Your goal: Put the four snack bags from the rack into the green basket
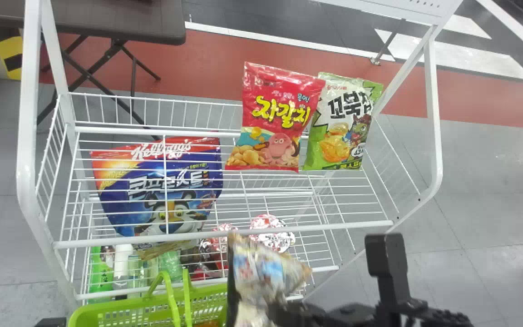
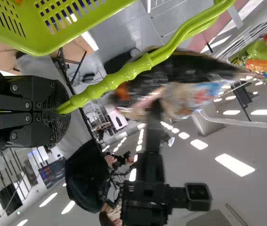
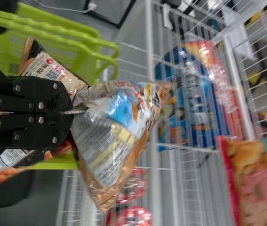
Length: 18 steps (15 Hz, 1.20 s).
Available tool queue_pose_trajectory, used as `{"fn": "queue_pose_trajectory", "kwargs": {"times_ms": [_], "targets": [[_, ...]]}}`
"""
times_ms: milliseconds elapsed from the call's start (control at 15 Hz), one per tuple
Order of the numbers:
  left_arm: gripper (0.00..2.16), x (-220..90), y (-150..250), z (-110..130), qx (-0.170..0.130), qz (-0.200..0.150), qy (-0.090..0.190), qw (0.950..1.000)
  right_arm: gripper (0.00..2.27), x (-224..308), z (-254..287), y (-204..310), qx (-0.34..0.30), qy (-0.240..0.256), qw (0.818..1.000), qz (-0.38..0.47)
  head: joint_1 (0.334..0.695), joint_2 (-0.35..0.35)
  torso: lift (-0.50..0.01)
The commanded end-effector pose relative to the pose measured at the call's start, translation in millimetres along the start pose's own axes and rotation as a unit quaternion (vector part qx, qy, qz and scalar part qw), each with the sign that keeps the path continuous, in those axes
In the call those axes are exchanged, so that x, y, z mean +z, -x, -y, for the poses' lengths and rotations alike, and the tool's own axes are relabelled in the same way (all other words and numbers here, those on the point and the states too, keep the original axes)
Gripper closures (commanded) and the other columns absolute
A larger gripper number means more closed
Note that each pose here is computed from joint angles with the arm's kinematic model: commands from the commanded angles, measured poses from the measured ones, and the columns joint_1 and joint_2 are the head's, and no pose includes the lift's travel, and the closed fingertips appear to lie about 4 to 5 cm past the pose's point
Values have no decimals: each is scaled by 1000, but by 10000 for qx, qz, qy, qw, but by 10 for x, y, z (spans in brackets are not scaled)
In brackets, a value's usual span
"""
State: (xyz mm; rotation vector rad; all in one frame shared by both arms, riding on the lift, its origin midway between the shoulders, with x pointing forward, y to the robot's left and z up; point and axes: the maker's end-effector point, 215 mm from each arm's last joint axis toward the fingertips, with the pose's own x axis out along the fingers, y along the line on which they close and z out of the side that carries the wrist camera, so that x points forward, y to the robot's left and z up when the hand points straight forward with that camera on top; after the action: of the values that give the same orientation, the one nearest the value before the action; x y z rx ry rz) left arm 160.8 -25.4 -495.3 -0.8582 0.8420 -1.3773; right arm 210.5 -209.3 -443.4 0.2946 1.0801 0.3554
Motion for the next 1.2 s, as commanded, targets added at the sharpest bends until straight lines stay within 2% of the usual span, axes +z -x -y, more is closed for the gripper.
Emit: {"fn": "queue_pose_trajectory", "kwargs": {"times_ms": [0, 133, 400, 467, 533, 600, 667, 933, 1133], "targets": [[1902, 14, 21, 0, 5, 15, 5, 10000, 2172, -364, 91, -62, 36, -354, 9984, -432, 695, -350, -6], [1902, 32, 3, 25, -30, 15, -24, 10000, 2172, -520, 76, -230, 155, -452, 9972, -580, 695, -350, -6], [1902, -5, 12, 64, -29, 6, -16, 10000, 2125, -532, -139, -569, 448, -261, 9972, -539, 695, -350, -6], [1902, -6, 18, 68, -31, 11, -17, 10000, 1895, -523, -194, -640, 527, -215, 9971, -514, 695, -350, -6], [1902, -24, 24, 68, -26, 4, -2, 10000, 1457, -536, -232, -686, 567, -179, 9968, -535, 695, -350, -6], [1902, -30, 24, 75, -28, 6, -1, 10000, 451, -546, -260, -729, 582, -135, 9967, -550, 695, -350, -6], [1902, -43, 19, 78, -29, -5, 6, 10000, -2, -552, -251, -744, 585, -133, 9966, -561, 695, -350, -6], [1902, -60, -8, 92, -53, -21, 14, 10000, 63, -572, -201, -712, 593, -145, 9964, -589, 695, -350, -6], [1902, -67, -18, 97, -61, -35, 13, 10000, 63, -249, -56, -636, 430, -10, 9991, -50, 695, -350, -6]]}}
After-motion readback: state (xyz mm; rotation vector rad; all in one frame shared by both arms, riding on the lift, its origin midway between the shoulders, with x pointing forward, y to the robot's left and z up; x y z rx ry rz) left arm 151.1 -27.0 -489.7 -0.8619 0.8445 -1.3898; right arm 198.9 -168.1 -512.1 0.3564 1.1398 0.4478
